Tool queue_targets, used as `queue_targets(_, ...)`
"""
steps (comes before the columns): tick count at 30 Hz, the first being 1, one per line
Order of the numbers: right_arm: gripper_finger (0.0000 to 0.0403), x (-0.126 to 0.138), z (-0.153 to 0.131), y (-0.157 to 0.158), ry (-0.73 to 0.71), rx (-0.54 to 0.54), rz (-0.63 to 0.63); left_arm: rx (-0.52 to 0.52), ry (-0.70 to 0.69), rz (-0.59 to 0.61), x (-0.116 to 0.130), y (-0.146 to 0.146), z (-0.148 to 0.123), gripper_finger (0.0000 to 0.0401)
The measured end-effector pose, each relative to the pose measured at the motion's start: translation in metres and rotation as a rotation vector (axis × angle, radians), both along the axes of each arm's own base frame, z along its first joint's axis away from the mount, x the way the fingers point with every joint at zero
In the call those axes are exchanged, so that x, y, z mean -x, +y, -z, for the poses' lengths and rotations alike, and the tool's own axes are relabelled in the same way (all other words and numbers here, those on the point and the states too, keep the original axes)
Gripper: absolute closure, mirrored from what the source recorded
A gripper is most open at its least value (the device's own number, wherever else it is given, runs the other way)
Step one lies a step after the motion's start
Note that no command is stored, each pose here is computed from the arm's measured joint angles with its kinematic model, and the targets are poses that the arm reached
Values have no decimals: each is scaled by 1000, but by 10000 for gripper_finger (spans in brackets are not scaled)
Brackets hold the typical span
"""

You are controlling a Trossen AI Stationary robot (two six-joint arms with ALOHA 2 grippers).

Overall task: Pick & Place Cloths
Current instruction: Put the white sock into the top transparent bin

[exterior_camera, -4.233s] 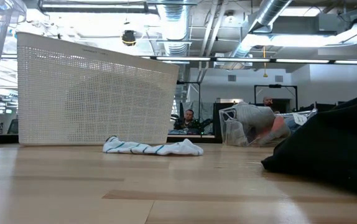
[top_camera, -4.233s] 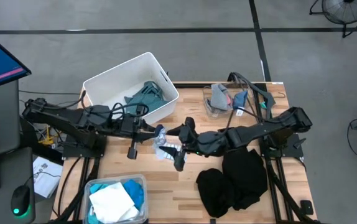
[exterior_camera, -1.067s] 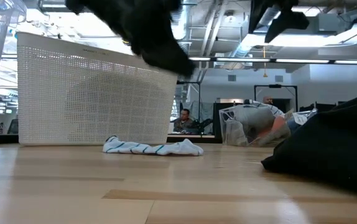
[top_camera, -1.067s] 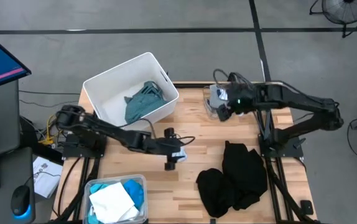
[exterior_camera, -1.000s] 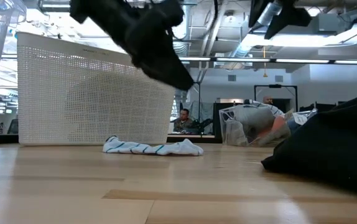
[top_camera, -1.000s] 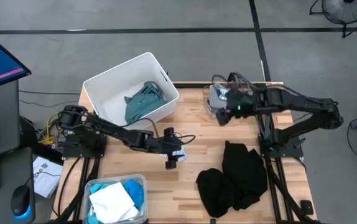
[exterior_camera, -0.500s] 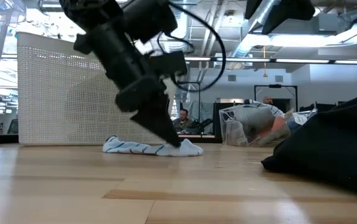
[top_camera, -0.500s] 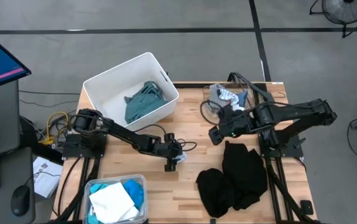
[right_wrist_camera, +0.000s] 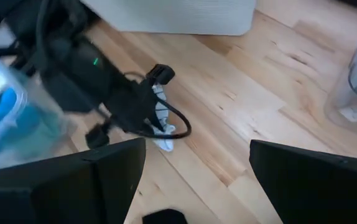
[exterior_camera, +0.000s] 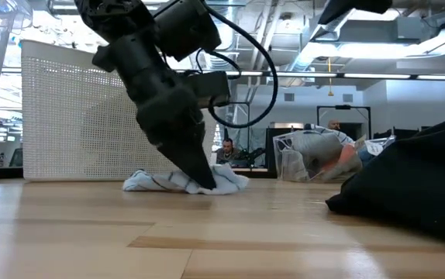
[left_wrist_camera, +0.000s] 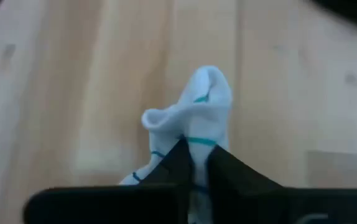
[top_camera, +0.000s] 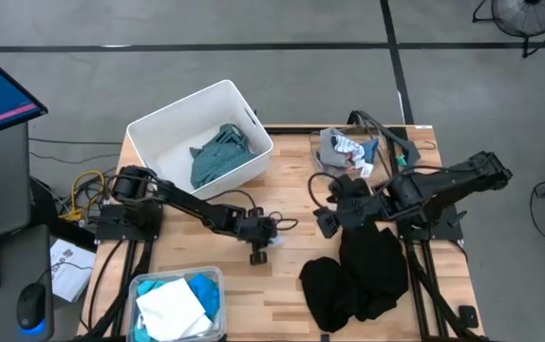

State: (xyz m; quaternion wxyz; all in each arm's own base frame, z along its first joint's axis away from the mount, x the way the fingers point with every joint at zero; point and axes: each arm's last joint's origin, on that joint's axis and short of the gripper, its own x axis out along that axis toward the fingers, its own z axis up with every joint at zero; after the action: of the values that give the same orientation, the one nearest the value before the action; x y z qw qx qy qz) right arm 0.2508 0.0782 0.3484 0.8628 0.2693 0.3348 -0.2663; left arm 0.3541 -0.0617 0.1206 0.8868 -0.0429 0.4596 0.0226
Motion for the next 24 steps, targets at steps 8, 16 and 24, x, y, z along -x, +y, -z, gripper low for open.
queue_targets(8, 122, 4, -1, 10, 8, 161, -86, 129, -281, -3, 21, 2, -100, 399)
queue_targets(16, 122, -16, -12, 4, -93, 308, -191, 84, -751, -152, 89, 22, -220, 400)
queue_targets(24, 122, -79, -16, -12, -323, 492, -374, 83, -1121, -132, 137, 31, -280, 400)
